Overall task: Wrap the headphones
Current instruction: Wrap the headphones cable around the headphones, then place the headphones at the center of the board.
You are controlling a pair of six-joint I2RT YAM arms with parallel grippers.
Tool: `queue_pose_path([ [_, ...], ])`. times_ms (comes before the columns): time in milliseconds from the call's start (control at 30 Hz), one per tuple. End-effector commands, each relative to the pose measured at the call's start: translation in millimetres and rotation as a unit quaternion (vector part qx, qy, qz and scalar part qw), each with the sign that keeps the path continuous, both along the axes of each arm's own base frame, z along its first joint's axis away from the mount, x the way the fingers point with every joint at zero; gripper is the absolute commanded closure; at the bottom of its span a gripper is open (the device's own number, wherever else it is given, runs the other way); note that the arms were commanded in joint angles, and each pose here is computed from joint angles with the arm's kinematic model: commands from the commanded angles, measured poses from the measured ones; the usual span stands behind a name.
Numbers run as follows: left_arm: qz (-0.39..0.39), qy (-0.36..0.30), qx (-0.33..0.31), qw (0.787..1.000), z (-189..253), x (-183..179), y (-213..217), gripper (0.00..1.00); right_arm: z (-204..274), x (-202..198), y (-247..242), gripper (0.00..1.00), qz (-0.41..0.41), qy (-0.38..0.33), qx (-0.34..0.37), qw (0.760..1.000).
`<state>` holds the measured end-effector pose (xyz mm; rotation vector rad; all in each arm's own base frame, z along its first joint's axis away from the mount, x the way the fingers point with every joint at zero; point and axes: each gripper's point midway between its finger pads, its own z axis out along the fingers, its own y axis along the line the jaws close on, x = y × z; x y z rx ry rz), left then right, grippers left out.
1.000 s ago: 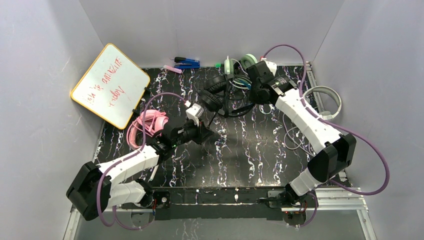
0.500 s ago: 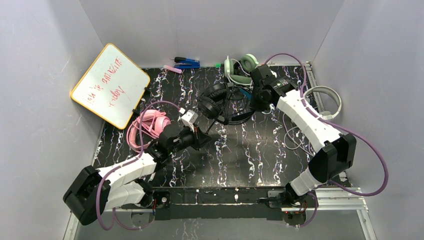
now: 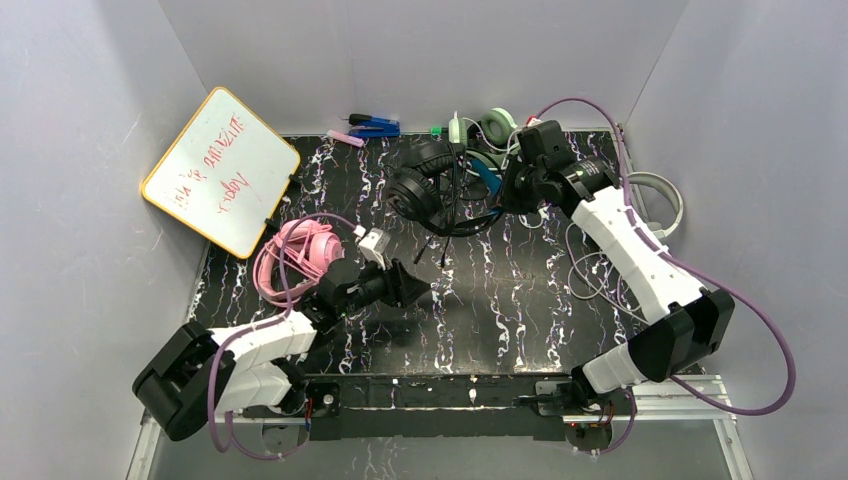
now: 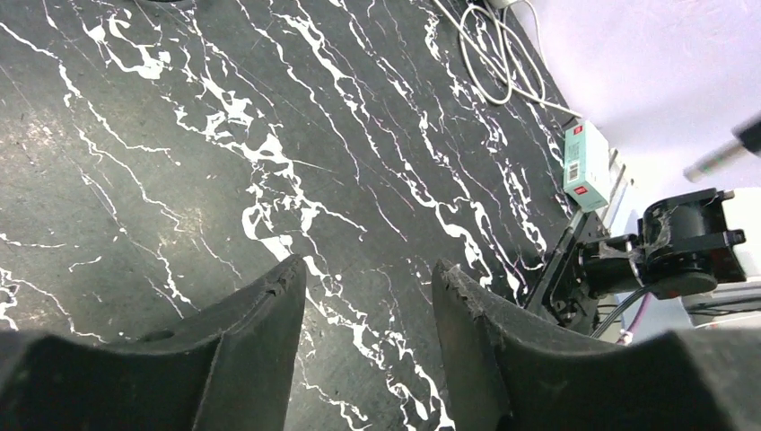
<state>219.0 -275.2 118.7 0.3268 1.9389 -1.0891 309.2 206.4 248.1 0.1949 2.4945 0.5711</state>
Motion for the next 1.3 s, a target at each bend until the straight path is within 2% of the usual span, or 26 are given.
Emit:
queue_pose_path([
  [0, 0.018, 0.007, -0.013, 1.000, 16.1, 1.0, 2.7, 0.41, 11.8, 15.6, 5.0, 0.99, -0.011, -0.026, 0.016, 0.999],
  [100, 0.052, 0.014, 0.019, 0.998, 19.9, 1.0, 20.7, 0.27, 1.9, 23.1, 0.4, 0.99, -0.022, -0.029, -0.005, 0.999],
  [267, 0.105, 0.037, 0.117, 0.987, 24.1, -9.4, 65.9, 0.18, -11.2, 36.0, -8.6, 0.99, -0.038, -0.032, -0.045, 0.998],
  [367, 0.149, 0.056, 0.150, 0.976, 37.9, -17.0, 93.8, 0.10, -20.7, 40.1, -10.3, 0.99, -0.039, -0.029, -0.063, 0.997],
  [400, 0.177, 0.071, 0.158, 0.969, 42.8, -18.7, 105.6, 0.04, -24.2, 40.8, -9.2, 0.99, -0.039, -0.027, -0.067, 0.997],
  [433, 0.213, 0.083, 0.166, 0.959, 49.1, -18.6, 118.7, 0.02, -27.3, 41.7, -7.7, 0.99, -0.037, -0.025, -0.071, 0.996],
  [600, 0.315, 0.109, 0.217, 0.918, 87.0, -20.0, 163.3, 0.02, -41.9, 40.4, 19.4, 0.99, -0.008, -0.018, -0.080, 0.997],
  [767, 0.308, 0.092, 0.244, 0.915, 116.0, -15.9, 166.5, 0.02, -52.8, 34.9, 62.1, 0.99, 0.062, -0.014, -0.071, 0.995],
  [900, 0.316, 0.086, 0.285, 0.901, 122.2, -8.6, 173.5, 0.02, -68.6, 27.7, 77.0, 0.99, 0.107, -0.016, -0.096, 0.990],
  [1033, 0.312, 0.082, 0.286, 0.902, 128.6, 2.8, 171.7, 0.02, -89.8, 14.4, 85.0, 0.99, 0.138, -0.004, -0.123, 0.983],
  [1133, 0.305, 0.104, 0.278, 0.905, 121.9, 14.5, 174.9, 0.02, -105.4, 3.0, 93.8, 0.99, 0.158, 0.005, -0.139, 0.978],
  [1267, 0.306, 0.133, 0.239, 0.912, 118.8, 27.8, 180.6, 0.02, -123.6, -11.1, 107.8, 0.99, 0.179, 0.017, -0.157, 0.971],
])
